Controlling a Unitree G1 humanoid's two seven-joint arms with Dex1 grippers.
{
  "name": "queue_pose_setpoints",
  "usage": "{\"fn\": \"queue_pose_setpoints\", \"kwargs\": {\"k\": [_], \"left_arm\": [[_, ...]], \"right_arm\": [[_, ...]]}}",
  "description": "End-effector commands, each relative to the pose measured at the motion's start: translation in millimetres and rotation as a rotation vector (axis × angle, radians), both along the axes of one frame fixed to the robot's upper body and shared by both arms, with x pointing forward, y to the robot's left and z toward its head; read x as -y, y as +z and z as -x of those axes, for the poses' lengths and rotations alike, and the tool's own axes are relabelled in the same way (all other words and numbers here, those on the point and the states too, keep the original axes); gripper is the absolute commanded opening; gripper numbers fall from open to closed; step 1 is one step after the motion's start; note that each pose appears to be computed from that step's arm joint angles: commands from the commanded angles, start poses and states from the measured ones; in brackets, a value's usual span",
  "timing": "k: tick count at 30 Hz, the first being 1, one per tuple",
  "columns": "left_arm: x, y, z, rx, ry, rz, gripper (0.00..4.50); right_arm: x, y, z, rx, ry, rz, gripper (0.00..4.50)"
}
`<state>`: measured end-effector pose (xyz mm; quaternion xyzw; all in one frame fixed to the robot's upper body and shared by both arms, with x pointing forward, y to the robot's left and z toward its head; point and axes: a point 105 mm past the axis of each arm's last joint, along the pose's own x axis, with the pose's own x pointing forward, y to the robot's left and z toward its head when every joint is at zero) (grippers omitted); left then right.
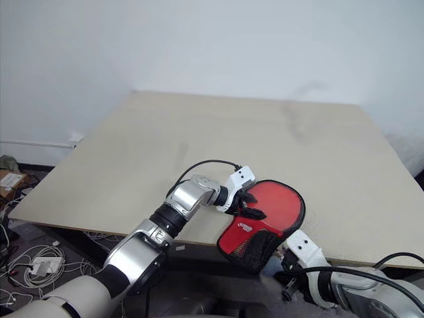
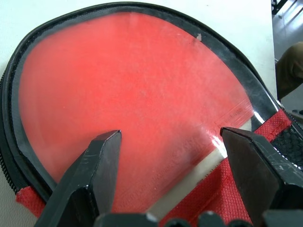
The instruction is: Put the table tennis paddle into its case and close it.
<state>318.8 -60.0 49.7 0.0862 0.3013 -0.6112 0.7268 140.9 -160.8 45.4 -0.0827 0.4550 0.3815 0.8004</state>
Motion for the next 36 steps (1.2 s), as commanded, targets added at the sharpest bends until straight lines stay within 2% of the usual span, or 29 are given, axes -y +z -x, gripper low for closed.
{"fn": "queue_pose_setpoints", "kwargs": {"k": [1, 10, 16, 19, 23, 27, 30, 33, 36], "left_arm": [[-21, -37, 8, -0.101, 0.044, -0.133, 3.57], [-23, -37, 8, -0.099, 0.044, -0.137, 3.57], [-23, -36, 8, -0.098, 0.047, -0.137, 3.57], [-23, -37, 8, -0.096, 0.043, -0.138, 3.57], [-23, -37, 9, -0.097, 0.039, -0.14, 3.57], [-23, -38, 10, -0.101, 0.036, -0.14, 3.57], [-23, -39, 10, -0.105, 0.036, -0.14, 3.57], [-24, -38, 9, -0.108, 0.042, -0.139, 3.57], [-26, -37, 6, -0.103, 0.053, -0.134, 3.57]], "right_arm": [[-26, 13, 20, 0.011, 0.193, -0.07, 0.06], [-45, 29, 45, 0.033, 0.402, -0.187, 0.06], [-43, 33, 28, 0.094, 0.349, -0.193, 0.06], [-41, 36, 20, 0.115, 0.306, -0.2, 1.07], [-43, 37, 28, 0.099, 0.343, -0.198, 2.48], [-45, 43, 24, 0.14, 0.326, -0.222, 3.91], [-42, 48, 19, 0.164, 0.307, -0.234, 3.91], [-32, 57, 4, 0.219, 0.236, -0.246, 3.91], [-10, 65, -26, 0.308, 0.077, -0.247, 3.91]]}}
